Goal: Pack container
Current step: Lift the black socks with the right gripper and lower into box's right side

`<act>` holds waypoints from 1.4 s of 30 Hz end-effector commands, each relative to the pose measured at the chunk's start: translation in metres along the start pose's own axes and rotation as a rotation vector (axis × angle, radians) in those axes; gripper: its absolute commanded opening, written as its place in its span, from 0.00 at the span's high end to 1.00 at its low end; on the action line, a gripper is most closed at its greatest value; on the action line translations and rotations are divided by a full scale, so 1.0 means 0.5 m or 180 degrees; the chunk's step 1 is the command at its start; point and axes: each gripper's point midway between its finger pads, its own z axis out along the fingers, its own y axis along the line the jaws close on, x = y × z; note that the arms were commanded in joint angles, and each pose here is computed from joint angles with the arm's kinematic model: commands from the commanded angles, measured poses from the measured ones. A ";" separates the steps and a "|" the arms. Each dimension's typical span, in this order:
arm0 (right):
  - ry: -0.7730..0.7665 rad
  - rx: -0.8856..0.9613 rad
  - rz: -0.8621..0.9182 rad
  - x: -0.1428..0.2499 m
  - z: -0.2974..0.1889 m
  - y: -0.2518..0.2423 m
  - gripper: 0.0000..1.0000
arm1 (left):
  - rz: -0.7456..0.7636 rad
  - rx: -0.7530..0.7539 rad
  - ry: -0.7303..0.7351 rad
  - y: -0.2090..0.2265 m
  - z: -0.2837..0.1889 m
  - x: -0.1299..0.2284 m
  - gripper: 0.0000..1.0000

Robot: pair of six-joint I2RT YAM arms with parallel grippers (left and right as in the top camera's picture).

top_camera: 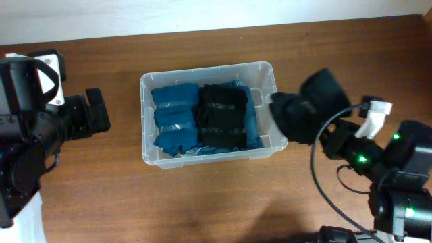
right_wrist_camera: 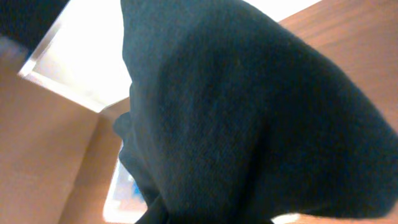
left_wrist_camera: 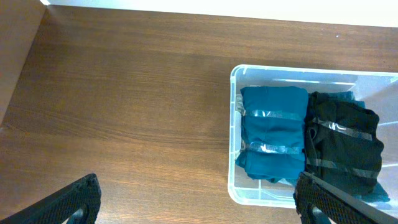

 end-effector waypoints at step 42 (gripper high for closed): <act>0.1637 0.1173 -0.1001 0.093 0.298 -0.116 0.48 | -0.0032 -0.0043 -0.0036 0.008 -0.008 0.000 0.01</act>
